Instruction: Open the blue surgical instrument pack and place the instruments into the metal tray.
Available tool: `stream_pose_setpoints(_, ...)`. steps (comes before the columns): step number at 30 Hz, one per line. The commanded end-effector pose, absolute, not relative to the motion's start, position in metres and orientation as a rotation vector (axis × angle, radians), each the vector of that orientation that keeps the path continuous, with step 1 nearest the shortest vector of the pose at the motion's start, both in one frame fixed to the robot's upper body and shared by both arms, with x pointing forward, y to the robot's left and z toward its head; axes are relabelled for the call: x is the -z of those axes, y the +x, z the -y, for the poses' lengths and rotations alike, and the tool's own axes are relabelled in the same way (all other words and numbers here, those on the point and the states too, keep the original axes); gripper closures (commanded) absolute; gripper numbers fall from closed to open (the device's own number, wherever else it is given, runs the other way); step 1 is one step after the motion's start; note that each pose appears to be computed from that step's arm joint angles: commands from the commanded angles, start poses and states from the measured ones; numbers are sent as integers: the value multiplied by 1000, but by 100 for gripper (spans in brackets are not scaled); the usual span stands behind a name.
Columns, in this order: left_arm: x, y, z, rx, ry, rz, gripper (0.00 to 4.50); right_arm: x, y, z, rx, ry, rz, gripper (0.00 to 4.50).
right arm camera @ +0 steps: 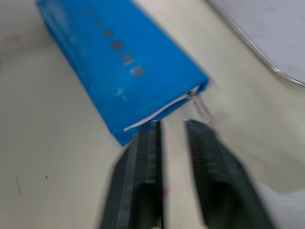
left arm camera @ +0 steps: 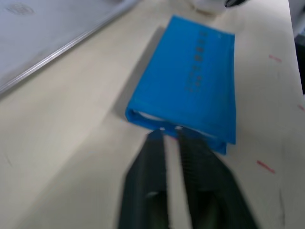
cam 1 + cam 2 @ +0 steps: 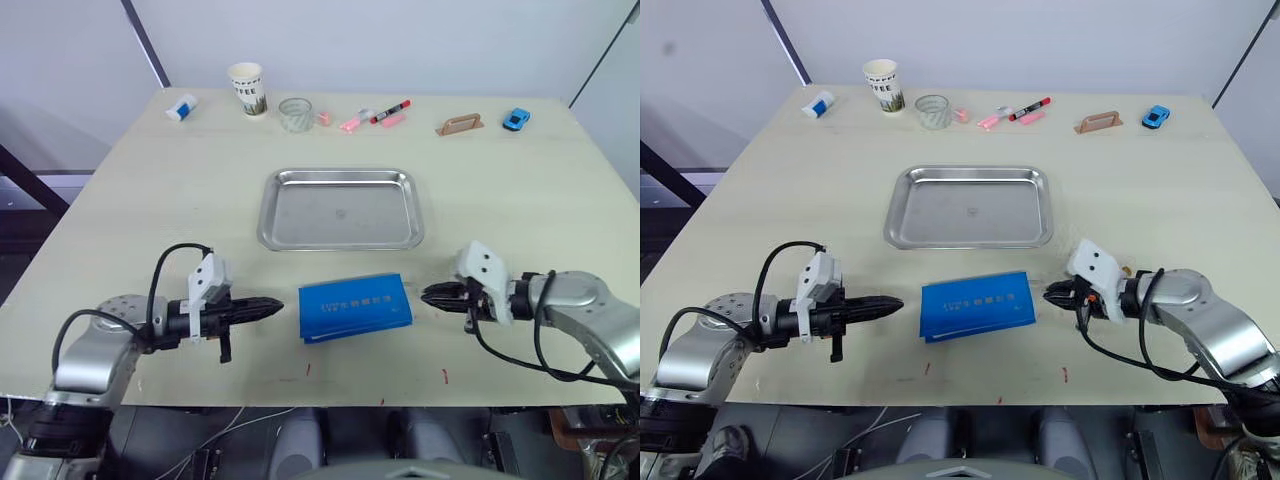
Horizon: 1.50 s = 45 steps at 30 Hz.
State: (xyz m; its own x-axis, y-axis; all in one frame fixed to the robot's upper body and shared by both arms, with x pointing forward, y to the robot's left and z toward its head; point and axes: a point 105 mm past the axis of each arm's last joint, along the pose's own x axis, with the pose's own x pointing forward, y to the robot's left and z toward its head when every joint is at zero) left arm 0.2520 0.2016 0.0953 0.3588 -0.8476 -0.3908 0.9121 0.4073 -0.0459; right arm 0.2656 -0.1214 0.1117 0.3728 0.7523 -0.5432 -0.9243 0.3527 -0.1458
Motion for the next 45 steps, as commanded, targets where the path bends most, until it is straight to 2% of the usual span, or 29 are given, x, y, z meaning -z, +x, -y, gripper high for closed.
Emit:
stream_pose_setpoints(1,-96,256,-198,1166,232,-374,450,-114,271,116,-1114,-559,-434,447)
stream_pose_setpoints(8,-91,261,-189,1179,243,-378,450,-111,273,116,-1101,-665,-489,447)
stream_pose_setpoints(21,-87,266,-174,1198,246,-356,450,-97,283,100,-1129,-679,-517,447)
stream_pose_setpoints(29,-89,266,-163,1221,229,-329,450,-92,277,87,-1205,-627,-498,447)
stream_pose_setpoints(45,-80,265,-137,1321,238,-317,450,-86,252,112,-1192,-609,-566,447)
